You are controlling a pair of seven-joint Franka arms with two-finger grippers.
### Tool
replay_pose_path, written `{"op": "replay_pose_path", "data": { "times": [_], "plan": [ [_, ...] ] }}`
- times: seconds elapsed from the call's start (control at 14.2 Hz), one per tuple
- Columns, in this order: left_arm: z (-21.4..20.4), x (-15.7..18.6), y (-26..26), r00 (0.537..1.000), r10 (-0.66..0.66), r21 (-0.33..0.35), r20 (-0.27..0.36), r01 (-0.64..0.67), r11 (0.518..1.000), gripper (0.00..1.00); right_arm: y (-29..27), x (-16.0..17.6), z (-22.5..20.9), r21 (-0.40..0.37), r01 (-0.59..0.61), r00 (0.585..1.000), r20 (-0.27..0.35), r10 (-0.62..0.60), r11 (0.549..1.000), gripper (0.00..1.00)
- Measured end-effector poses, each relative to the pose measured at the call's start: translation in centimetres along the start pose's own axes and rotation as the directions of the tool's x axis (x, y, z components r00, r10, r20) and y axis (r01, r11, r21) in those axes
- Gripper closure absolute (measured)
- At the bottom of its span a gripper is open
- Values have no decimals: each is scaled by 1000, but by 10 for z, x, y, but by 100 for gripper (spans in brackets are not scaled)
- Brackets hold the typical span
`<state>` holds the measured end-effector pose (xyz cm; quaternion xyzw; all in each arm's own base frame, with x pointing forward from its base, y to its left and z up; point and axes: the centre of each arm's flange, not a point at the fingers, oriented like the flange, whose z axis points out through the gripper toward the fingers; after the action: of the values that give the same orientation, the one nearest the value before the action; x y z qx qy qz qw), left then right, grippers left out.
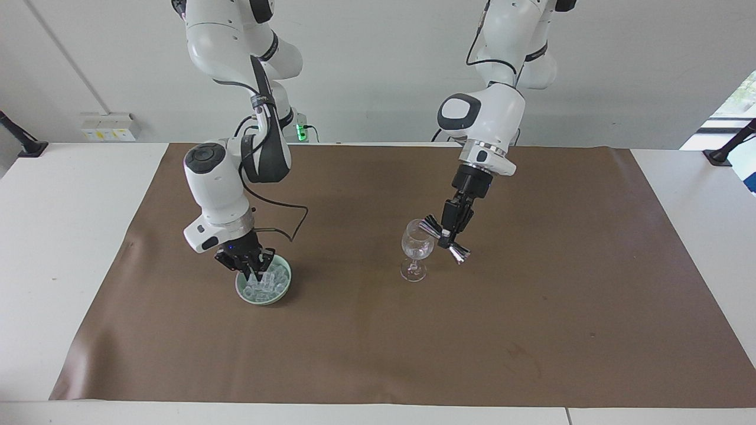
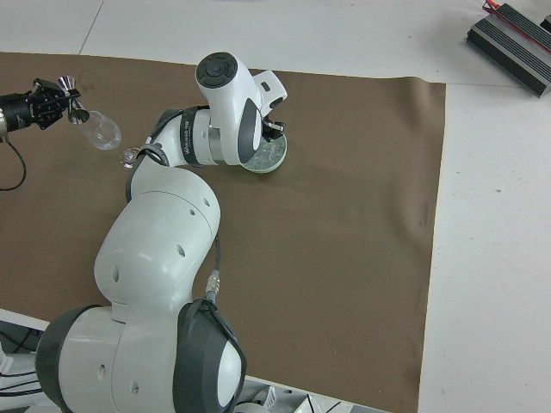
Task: Pour wine and add ice with both arms
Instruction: 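Lift the ice with the right gripper while the left gripper draws back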
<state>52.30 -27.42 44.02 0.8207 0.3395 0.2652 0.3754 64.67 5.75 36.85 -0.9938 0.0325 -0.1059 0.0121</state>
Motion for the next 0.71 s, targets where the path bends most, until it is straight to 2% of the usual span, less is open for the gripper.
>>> {"op": "replay_pose_path", "data": {
  "times": [0.21, 0.56, 0.71],
  "plan": [
    [0, 1, 0, 1000, -1, 0, -3, 1, 1000, 78, 3, 4, -6, -3, -5, 1000, 3, 5, 1000, 77],
    [0, 2, 0, 1000, -5, -1, -5, 5, 1000, 78, 9, 25, -42, -2, -22, 1000, -11, 22, 1000, 77],
    [-1, 4, 1, 1000, -11, -2, -7, 11, 1000, 78, 11, 28, -48, 17, -44, 999, -11, 44, 999, 77]
  ]
}}
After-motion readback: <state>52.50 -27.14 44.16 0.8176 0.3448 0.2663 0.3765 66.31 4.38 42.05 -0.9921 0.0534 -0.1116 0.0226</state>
